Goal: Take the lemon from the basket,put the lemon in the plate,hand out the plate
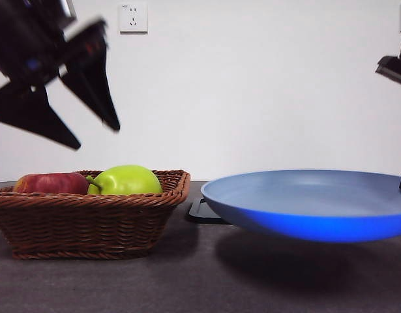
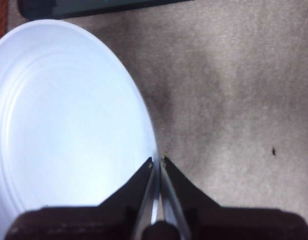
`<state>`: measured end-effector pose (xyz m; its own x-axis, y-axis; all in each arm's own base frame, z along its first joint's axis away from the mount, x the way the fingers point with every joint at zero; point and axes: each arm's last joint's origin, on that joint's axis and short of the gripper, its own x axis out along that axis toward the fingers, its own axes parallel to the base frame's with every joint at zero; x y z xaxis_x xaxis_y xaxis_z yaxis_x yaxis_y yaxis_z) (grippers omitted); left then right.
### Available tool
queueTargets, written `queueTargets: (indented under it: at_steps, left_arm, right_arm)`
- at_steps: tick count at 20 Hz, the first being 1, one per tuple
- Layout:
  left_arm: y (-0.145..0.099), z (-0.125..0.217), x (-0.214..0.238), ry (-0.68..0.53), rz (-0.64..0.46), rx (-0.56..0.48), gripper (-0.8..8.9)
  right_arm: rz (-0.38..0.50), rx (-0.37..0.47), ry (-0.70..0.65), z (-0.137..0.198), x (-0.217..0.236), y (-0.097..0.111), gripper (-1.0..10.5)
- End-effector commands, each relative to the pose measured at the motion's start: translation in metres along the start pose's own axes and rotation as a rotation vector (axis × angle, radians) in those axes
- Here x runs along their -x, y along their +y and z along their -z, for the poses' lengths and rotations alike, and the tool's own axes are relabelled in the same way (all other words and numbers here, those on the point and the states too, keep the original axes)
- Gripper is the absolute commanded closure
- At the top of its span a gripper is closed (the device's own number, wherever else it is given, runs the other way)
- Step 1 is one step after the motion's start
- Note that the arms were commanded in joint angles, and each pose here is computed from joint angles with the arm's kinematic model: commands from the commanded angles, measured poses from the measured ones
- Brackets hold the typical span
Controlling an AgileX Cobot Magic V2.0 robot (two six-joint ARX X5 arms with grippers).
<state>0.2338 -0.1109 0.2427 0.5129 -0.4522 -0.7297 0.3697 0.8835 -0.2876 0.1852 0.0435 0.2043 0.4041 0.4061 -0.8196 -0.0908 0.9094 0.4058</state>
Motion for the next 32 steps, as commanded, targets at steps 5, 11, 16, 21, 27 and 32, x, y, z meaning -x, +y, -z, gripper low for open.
queueTargets:
  at_steps: [5,11,16,21,27,32]
  left_arm:
    - [-0.002,-0.040,-0.028,0.000,-0.100,-0.076,4.61]
    - [0.003,-0.060,-0.067,0.057,-0.135,-0.077,4.61]
    - [0.011,-0.050,-0.096,0.154,-0.147,-0.064,4.61]
    - [0.014,-0.045,-0.104,0.194,-0.149,-0.078,4.63]
    - [0.014,-0.043,-0.102,0.217,-0.156,-0.088,6.22]
    - [0.000,-0.059,-0.054,0.104,-0.133,-0.123,6.22]
  right_arm:
    - [-0.016,0.005,-0.033,-0.001,0.011,0.004,9.4]
    - [-0.014,0.010,-0.027,0.000,0.011,0.004,9.4]
    - [-0.014,0.011,-0.028,0.000,0.011,0.004,9.4]
    - [-0.015,0.012,-0.028,0.000,0.011,0.004,9.4]
    - [-0.015,0.011,-0.029,0.000,0.011,0.004,9.4]
    - [-0.020,0.017,-0.047,-0.002,0.011,0.005,9.4]
